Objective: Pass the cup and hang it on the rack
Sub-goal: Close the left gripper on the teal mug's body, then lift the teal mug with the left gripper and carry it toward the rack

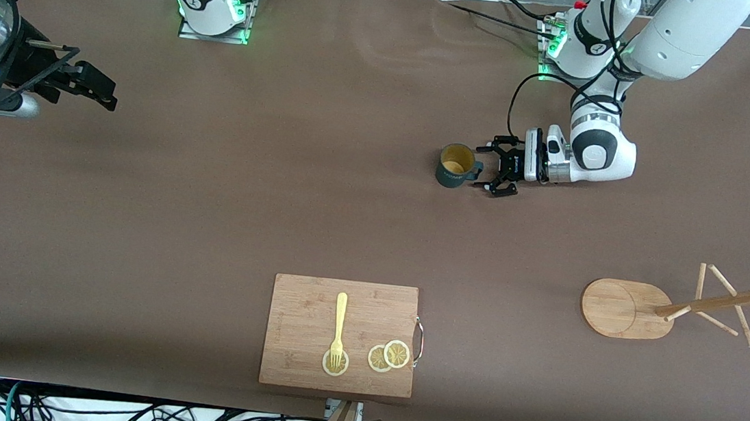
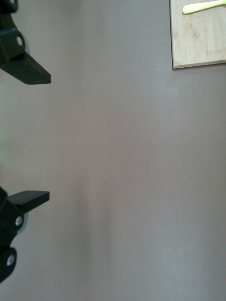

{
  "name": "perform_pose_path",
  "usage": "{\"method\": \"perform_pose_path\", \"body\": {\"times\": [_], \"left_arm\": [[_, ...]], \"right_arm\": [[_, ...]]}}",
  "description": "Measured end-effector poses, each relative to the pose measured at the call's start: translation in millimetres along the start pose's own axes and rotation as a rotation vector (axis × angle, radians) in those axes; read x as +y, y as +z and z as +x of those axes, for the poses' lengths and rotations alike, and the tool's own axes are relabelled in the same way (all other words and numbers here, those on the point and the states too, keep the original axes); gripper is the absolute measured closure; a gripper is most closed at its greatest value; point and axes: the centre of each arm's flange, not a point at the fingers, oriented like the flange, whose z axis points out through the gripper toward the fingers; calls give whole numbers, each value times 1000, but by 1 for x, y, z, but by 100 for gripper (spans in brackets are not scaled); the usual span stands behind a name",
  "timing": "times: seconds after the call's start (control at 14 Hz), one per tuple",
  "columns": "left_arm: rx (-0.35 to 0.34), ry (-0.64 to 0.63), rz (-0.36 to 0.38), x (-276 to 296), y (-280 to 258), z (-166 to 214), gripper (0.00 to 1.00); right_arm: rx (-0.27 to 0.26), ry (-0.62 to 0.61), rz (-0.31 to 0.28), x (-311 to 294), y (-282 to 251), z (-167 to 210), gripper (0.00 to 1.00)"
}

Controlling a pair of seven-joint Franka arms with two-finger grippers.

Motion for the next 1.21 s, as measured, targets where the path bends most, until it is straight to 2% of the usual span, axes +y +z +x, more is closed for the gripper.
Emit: {"method": "perform_pose_path", "body": {"times": [0.36,0.5,1.0,1.07,1.21], "left_arm": [[5,-14,-2,4,9,-4,0],[4,-9,-4,5,10,-3,4],[3,2,0,2,10,-2,75],[2,5,3,0,10,-1,79],[1,-1,14,-4,6,-1,79]], "right_arm": [[0,0,0,0,0,0,0],[0,0,0,0,0,0,0],[0,0,0,0,0,0,0],[0,0,0,0,0,0,0],[0,0,0,0,0,0,0]]}}
